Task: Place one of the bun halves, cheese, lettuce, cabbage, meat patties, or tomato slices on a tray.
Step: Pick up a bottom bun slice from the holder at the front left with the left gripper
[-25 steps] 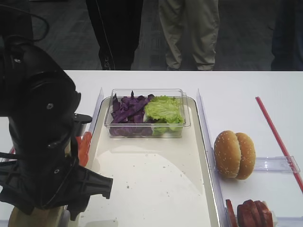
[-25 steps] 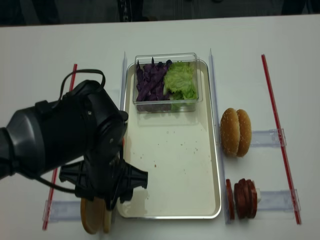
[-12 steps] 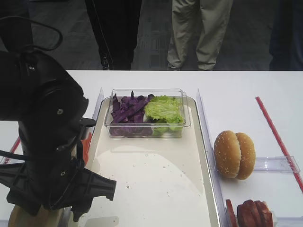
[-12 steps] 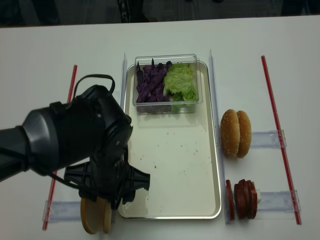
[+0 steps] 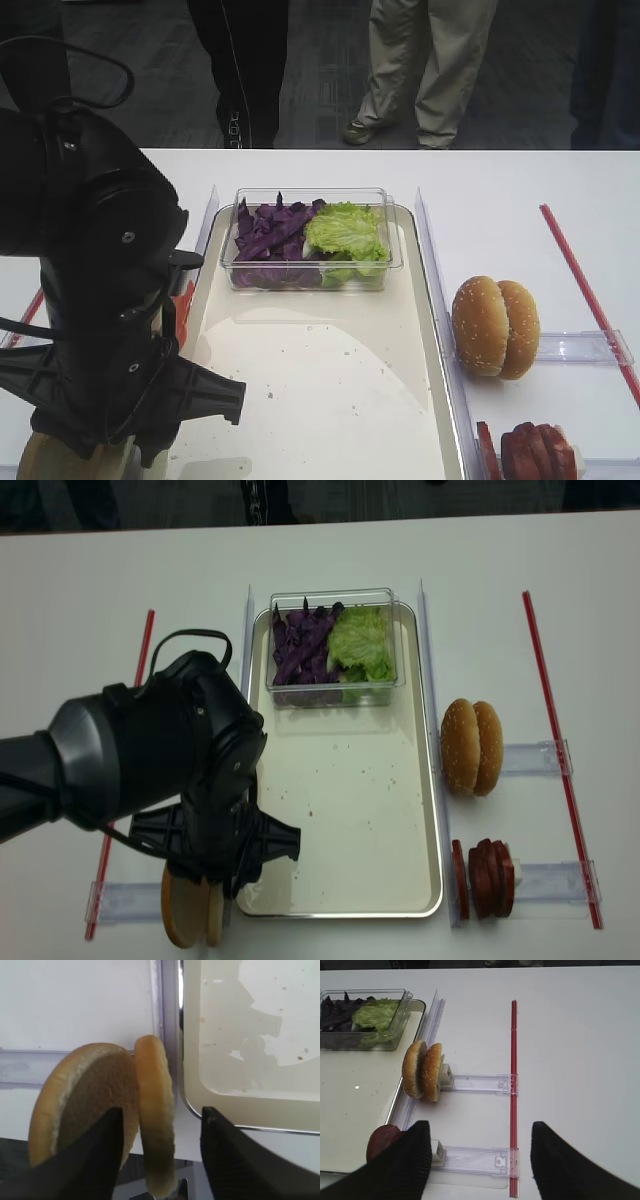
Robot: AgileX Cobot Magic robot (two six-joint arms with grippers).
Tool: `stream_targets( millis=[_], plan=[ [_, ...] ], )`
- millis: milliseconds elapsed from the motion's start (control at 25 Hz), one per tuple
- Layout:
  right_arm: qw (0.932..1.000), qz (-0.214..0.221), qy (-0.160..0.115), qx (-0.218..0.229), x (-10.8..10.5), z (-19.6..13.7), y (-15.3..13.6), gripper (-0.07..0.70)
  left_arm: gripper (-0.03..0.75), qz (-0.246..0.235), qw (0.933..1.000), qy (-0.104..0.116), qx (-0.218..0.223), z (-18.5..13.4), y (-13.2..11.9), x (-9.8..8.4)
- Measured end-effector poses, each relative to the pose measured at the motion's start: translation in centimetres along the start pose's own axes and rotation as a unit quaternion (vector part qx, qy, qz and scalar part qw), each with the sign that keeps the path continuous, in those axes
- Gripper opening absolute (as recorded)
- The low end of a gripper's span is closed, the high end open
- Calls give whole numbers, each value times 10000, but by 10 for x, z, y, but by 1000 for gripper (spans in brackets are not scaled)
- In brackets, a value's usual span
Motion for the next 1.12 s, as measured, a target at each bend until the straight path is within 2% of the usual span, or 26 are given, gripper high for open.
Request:
stream_targets(
  millis=[760, 1120],
  plan=[
    [10000, 0, 0, 0, 0, 0, 0, 463, 144, 4, 10000, -4, -7, 0, 0, 0],
    [10000, 0, 0, 0, 0, 0, 0, 463, 114, 19, 10000, -5, 1, 0, 0, 1]
  ],
)
Point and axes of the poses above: a point on each arm's last joint axis where the gripper is mounted, y pointing back along that axis away from the gripper, x along the wrist's bending axis when the last joint is at zero, z = x × y, the point moved 9 cm from there along -y, pointing out along that axis toward the gripper, and after that the axes turned 9 degrees about y, right-handed, at the moved point
